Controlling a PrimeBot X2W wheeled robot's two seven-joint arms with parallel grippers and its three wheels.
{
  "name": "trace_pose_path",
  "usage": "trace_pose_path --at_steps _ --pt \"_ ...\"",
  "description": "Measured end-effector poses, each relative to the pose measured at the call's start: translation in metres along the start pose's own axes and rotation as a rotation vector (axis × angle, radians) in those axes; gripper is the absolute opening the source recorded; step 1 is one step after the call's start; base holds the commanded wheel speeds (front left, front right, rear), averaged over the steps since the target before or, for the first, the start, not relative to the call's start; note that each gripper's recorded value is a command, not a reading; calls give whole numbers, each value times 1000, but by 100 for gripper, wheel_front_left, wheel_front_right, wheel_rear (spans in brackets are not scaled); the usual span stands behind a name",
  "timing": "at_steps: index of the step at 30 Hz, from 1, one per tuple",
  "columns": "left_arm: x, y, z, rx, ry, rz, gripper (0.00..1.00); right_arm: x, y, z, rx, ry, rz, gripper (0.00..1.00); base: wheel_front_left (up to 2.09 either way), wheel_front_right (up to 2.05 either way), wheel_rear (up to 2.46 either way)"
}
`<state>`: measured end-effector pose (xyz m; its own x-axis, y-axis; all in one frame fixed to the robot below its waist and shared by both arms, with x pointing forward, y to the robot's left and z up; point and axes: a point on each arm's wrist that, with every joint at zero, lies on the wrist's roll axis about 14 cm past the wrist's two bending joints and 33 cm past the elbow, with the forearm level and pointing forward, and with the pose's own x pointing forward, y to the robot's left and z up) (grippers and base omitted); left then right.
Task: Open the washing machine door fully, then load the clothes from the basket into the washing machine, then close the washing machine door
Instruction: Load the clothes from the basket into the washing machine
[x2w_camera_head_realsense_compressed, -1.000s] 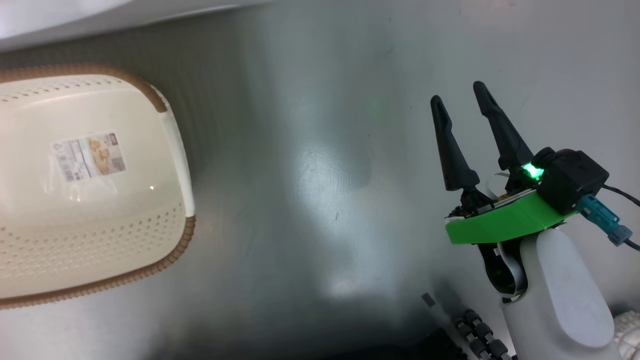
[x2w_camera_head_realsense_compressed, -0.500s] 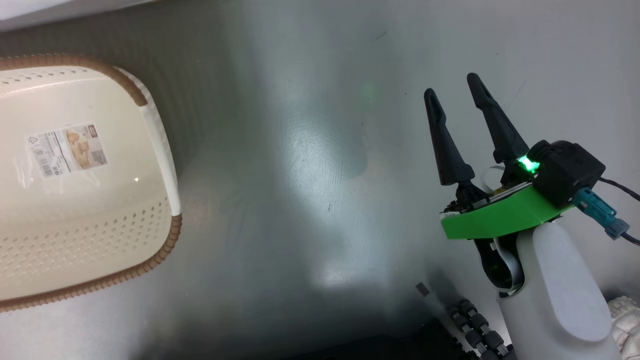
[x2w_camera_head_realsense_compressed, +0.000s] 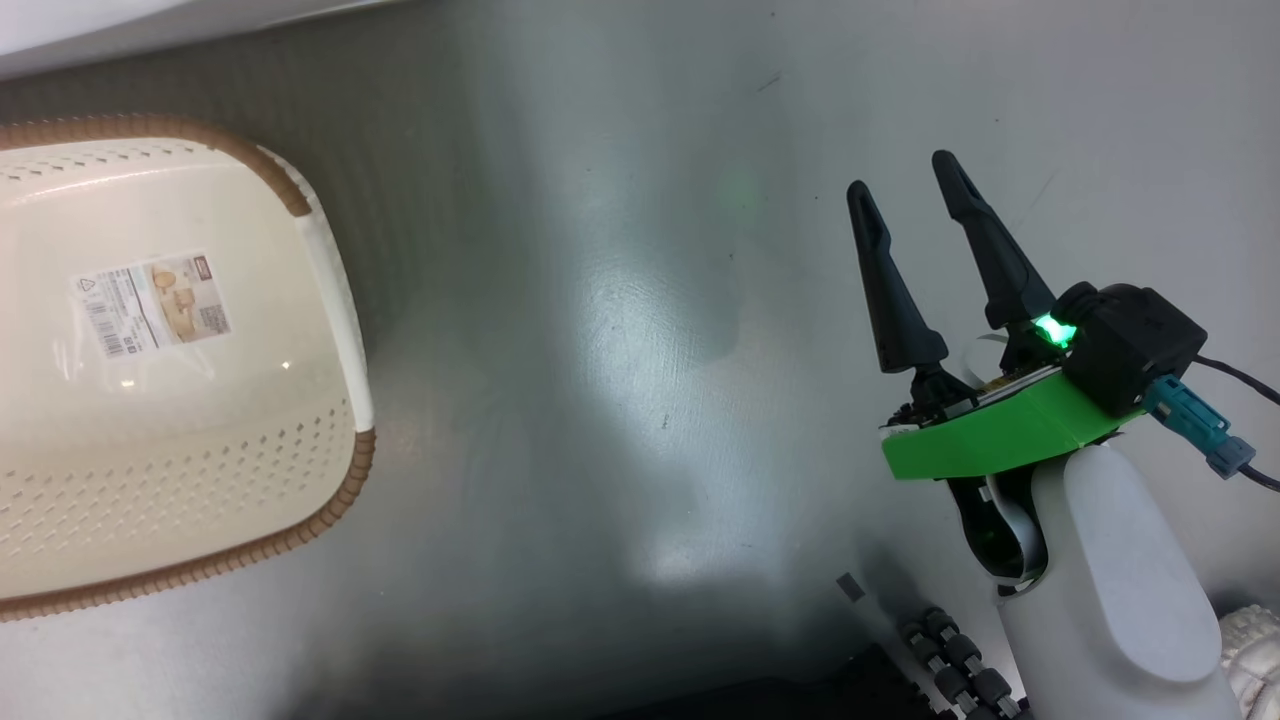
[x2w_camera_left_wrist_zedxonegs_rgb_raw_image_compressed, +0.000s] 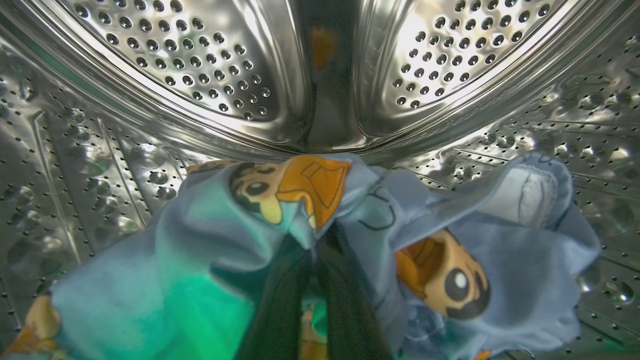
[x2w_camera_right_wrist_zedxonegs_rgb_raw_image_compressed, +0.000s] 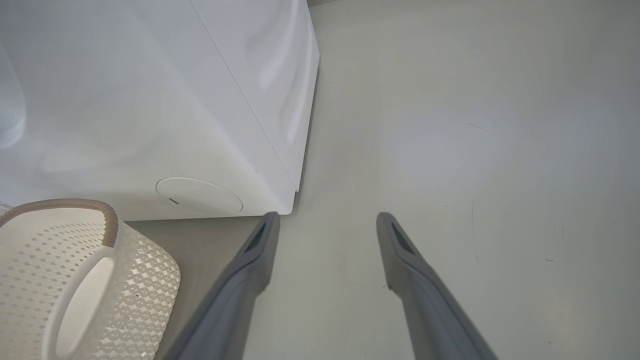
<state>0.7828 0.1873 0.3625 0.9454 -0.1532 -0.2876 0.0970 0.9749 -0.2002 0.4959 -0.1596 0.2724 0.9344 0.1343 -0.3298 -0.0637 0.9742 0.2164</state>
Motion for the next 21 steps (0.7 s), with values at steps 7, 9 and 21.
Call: trace_pose_path --at_steps 7,9,21 --pt "-2 1 10 -4 -36 11 100 0 1 3 1 -6 1 100 0 0 0" --pt "-3 0 15 -8 -58 10 100 -1 0 5 2 -8 0 100 0 0 0" --pt "-30 -7 22 -11 -127 17 100 -3 1 31 -8 -62 -7 100 0 0 0"
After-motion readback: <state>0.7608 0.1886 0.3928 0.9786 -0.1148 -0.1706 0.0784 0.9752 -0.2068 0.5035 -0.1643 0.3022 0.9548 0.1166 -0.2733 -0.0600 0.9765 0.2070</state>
